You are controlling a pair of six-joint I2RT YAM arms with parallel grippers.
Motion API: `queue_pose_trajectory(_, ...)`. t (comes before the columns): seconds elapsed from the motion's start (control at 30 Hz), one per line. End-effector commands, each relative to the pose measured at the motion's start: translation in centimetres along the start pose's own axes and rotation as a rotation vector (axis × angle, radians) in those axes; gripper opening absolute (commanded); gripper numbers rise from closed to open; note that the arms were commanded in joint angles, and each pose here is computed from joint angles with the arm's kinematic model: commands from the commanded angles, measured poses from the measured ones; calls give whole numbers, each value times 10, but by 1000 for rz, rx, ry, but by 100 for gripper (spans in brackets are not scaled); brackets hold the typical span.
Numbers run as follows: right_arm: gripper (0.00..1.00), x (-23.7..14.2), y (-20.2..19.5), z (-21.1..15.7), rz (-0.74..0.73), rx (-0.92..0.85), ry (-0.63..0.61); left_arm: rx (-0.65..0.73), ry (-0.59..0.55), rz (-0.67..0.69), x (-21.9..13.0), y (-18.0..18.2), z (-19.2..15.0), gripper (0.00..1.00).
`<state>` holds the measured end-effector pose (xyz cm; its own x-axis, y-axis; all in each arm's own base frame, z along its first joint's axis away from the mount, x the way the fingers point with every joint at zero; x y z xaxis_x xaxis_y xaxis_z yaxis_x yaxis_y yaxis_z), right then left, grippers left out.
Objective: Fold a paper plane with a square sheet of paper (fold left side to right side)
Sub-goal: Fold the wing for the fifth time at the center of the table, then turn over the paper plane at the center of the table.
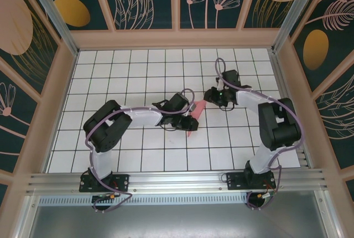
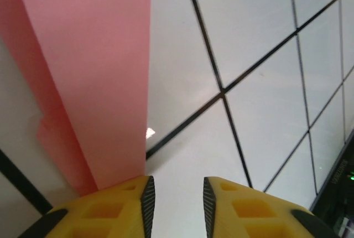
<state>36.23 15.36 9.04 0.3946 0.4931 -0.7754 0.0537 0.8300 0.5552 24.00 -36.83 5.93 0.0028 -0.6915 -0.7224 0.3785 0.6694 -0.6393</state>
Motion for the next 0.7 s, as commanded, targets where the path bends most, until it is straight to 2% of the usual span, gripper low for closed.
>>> queue_pose_trajectory(0.0,35,-30,2,15,-81,-42,-73,47,-38,-65,-28,-29,6,37)
queue_pose_trajectory(0.17,44,-50,10,6,-88,-4,-109,85,-150,-37,-67,-40,20,43)
queue_pose_trajectory(0.3,59,-60,29,-11,-91,15,-144,90,-312,119,-102,-26,33,50)
queue_pose_trajectory(0.4,66,-56,43,-33,-97,32,-124,57,-452,262,-127,-8,41,54)
queue_pose_trajectory(0.53,68,-37,41,-67,-114,94,-80,14,-569,367,-147,10,39,59)
queue_pose_trajectory(0.67,68,-23,31,-87,-168,123,-58,-8,-616,427,-158,20,37,61)
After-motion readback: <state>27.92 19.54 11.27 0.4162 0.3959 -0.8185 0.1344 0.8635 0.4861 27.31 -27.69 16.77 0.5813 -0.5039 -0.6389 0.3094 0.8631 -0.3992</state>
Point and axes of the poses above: each hand's point on the last joint's axis, 136 mm out from that joint toward the fingers, its own x axis out along the fingers, its own y axis along the line the jaws close on, z = x × y, the point moved 3 cm from there along -x, back along the fingers, and after that the axes turned 3 degrees about x, right-handed, at the moved point
